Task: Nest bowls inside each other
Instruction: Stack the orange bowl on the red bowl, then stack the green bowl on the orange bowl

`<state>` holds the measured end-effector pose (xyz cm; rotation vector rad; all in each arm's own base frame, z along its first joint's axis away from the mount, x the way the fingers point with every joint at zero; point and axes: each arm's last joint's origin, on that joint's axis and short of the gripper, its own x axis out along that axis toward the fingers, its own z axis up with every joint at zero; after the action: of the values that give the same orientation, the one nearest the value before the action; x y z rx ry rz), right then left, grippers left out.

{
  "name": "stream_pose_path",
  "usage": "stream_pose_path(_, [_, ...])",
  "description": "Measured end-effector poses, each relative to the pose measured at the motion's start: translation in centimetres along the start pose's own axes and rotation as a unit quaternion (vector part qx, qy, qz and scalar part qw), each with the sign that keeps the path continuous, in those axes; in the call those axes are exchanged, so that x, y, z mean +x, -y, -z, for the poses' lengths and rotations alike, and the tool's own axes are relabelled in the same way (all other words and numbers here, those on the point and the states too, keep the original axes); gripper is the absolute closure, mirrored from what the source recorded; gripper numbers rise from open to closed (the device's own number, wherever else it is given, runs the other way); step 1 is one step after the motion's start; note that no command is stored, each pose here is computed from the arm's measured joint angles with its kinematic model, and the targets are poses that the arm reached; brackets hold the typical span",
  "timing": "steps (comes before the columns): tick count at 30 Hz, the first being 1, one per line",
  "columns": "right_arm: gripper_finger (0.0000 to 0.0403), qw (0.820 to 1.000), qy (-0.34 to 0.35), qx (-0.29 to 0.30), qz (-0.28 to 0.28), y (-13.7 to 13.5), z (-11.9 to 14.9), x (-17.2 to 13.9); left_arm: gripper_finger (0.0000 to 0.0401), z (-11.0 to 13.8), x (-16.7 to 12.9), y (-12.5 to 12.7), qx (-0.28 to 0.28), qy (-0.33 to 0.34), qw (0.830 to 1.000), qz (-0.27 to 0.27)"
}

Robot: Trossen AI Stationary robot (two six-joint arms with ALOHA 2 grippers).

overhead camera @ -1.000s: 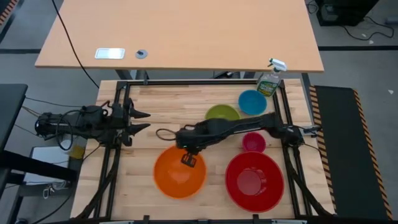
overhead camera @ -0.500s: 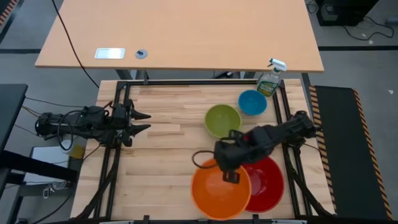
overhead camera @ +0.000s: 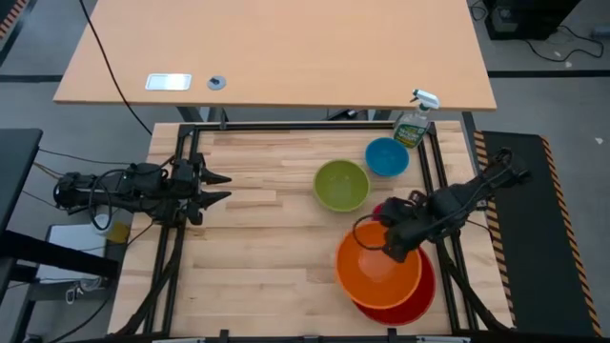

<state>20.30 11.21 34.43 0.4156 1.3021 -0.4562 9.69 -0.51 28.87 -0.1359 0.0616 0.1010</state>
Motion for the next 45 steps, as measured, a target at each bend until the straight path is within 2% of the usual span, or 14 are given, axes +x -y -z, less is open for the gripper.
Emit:
stream_pose_path(7, [0.0372, 0.999, -0.04, 0.005, -0.037, 0.4, 2.4, 5.4, 0.0209, 0.0, 0.0, 0.0, 0.0, -0.001, 1.0, 0.0])
stream_pose_path(12, [0.0358, 0.998, -0.064, 0.026, -0.014, 0.4, 2.8, 8.1, 0.0209, 0.1, 0.0, 0.0, 0.001, -0.005, 1.0, -0.001])
stream_pose_path(16, [0.033, 0.996, -0.073, 0.043, 0.0, 0.2, 2.8, 8.7, 0.0209, 0.1, 0.0, 0.0, 0.001, -0.006, 1.0, -0.001])
stream_pose_path(20, [0.028, 0.994, -0.095, 0.055, -0.003, 0.3, 2.7, 8.8, 0.0209, 0.1, 0.0, 0.0, 0.001, -0.006, 1.0, -0.001])
stream_pose_path(23, [0.0244, 0.985, -0.148, 0.091, -0.004, 0.9, 2.3, 7.9, 0.0209, 0.1, 0.0, 0.0, 0.001, -0.006, 1.0, -0.001])
stream_pose_path(25, [0.023, 0.98, -0.159, 0.119, 0.009, 1.4, 2.0, 6.9, 0.0209, 0.1, 0.0, 0.0, 0.001, -0.006, 1.0, -0.001])
stream_pose_path(27, [0.0224, 0.98, -0.141, 0.137, 0.019, 1.7, 1.4, 6.1, 0.0209, 0.1, 0.0, 0.0, 0.001, -0.005, 1.0, -0.001])
stream_pose_path(30, [0.0225, 0.981, -0.062, 0.18, 0.045, 2.2, 0.2, 5.8, 0.0209, 0.0, 0.0, 0.0, 0.001, 0.0, 1.0, 0.0])
stream_pose_path(34, [0.023, 0.965, 0.019, 0.244, 0.094, 3.7, -1.5, 6.7, 0.0209, 0.0, 0.1, 0.0, 0.001, 0.001, 1.0, 0.0])
stream_pose_path(38, [0.0231, 0.949, 0.043, 0.287, 0.121, 5.7, -3.4, 8.2, 0.0209, 0.0, 0.4, 0.1, 0.003, -0.005, 1.0, -0.001])
stream_pose_path(45, [0.0196, 0.948, 0.067, 0.289, 0.117, 8.2, -5.9, 10.7, 0.0209, 0.2, 0.9, 0.2, 0.008, -0.016, 1.0, -0.003])
